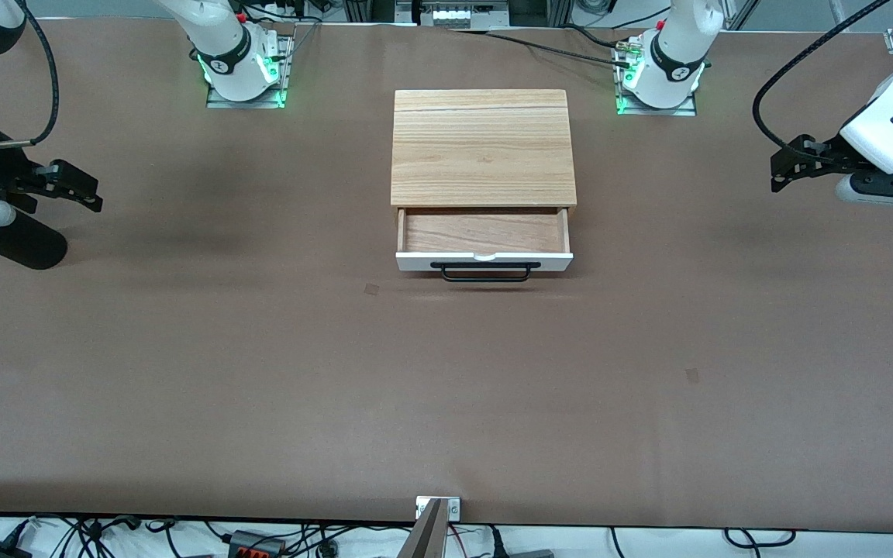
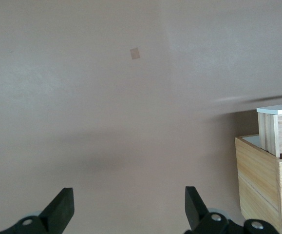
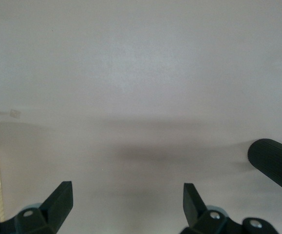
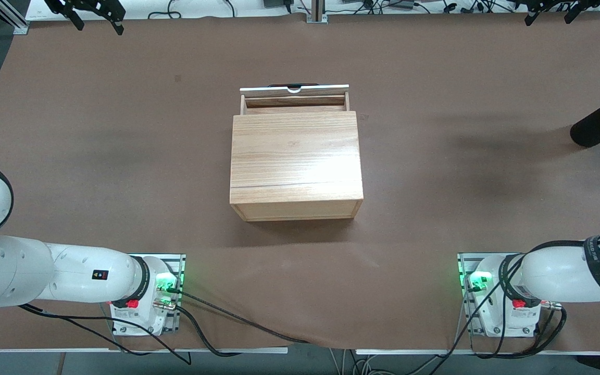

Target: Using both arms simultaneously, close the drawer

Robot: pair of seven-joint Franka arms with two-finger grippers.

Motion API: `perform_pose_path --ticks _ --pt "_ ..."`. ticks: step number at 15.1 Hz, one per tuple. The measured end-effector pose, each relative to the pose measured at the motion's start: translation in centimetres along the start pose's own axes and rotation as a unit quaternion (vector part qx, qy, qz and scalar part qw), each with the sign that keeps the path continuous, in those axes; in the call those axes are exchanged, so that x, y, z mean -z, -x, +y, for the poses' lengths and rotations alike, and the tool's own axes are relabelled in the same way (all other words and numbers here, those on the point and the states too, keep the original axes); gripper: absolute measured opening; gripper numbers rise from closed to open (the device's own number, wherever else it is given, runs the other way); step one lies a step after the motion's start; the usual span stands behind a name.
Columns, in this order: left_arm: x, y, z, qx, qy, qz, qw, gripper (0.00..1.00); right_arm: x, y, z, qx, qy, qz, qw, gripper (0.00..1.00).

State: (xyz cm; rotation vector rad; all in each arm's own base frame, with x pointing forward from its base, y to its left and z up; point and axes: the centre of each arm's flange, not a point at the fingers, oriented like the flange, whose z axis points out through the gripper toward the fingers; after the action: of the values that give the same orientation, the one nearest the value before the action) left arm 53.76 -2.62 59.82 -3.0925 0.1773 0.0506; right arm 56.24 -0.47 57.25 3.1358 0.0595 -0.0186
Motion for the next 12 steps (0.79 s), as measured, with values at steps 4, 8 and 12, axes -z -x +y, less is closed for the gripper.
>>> perform_pose_path --ticks 4,8,12 --pt "-0.02 -0.02 -0.01 0.001 0.000 0.000 1.000 1.00 0.00 0.00 0.00 0.000 0.000 0.000 1.000 1.00" --pt "-0.06 -0.02 -0.01 0.001 0.000 -0.001 1.000 1.00 -0.11 -0.05 -0.03 0.000 0.000 -0.001 1.000 1.00" --pt "-0.64 0.49 0.13 0.000 0.005 -0.029 1.000 1.00 -0.86 -0.63 -0.44 0.003 0.000 0.000 1.000 1.00"
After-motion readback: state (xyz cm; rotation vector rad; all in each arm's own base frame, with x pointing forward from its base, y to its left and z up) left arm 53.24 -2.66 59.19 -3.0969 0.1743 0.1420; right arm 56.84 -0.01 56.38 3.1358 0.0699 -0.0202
